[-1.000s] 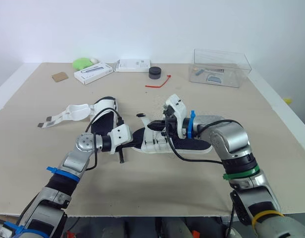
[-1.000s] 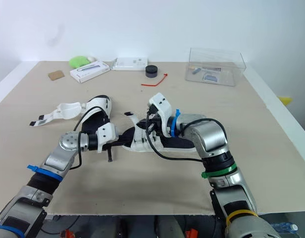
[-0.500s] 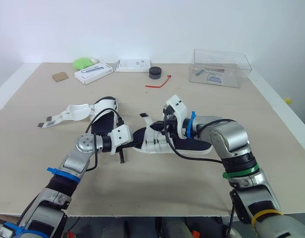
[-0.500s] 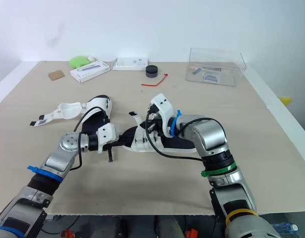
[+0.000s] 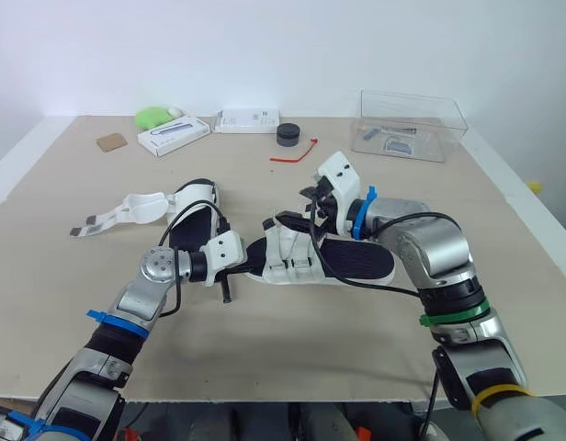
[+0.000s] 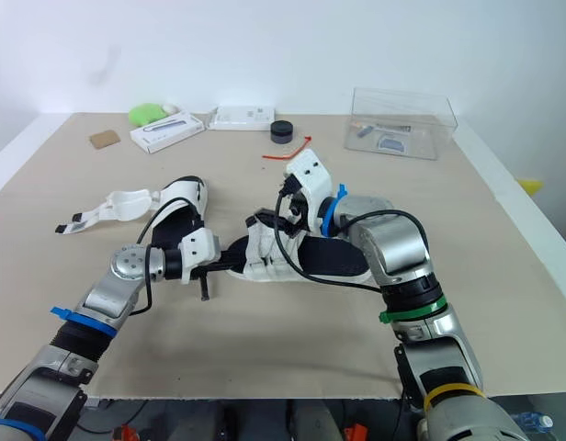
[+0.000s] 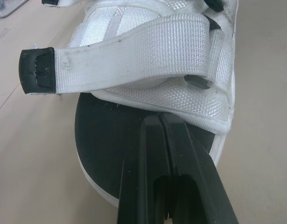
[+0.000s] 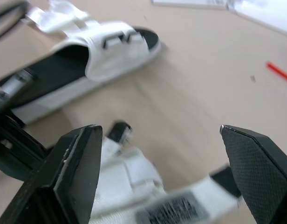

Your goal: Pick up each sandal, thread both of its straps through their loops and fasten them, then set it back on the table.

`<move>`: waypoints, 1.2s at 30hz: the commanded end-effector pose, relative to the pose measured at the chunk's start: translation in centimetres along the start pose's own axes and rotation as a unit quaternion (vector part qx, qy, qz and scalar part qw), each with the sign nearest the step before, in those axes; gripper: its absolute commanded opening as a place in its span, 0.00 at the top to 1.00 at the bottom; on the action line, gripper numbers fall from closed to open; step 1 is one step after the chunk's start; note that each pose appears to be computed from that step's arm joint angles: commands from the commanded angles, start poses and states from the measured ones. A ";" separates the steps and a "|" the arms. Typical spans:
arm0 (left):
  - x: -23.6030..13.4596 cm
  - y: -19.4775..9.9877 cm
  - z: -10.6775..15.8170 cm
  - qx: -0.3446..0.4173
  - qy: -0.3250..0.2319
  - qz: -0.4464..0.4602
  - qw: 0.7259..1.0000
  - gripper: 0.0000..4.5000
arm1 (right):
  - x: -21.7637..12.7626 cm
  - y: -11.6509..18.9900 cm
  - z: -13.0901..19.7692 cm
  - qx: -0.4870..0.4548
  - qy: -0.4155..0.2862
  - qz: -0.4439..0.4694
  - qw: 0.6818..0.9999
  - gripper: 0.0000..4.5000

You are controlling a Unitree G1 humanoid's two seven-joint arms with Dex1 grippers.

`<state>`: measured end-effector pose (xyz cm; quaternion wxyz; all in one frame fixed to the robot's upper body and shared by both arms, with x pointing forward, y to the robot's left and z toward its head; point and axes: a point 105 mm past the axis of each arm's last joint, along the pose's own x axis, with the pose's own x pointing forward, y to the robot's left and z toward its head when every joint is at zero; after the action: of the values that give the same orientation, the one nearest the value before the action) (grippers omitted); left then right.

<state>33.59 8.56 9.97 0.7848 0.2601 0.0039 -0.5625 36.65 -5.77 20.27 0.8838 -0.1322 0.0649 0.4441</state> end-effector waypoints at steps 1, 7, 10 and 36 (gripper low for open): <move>0.4 -1.9 -3.2 -0.037 0.058 -0.030 0.997 1.00 | 0.2 2.0 2.7 -0.045 -0.033 0.048 0.997 0.02; 0.6 -1.9 -3.2 -0.037 0.057 -0.032 0.997 1.00 | 1.8 1.3 1.6 0.020 0.006 0.050 0.999 0.02; 0.6 -2.0 -3.2 -0.037 0.056 -0.031 0.997 1.00 | 2.7 0.7 0.8 0.073 0.053 0.053 0.994 0.02; 0.7 -2.3 -3.3 -0.036 0.057 -0.032 0.997 1.00 | 4.2 1.6 -0.6 0.105 0.124 0.100 0.982 0.99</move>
<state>33.54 8.14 9.95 0.7852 0.2543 0.0001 -0.5646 37.49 -1.93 16.32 0.8216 -0.0768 0.2649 0.4989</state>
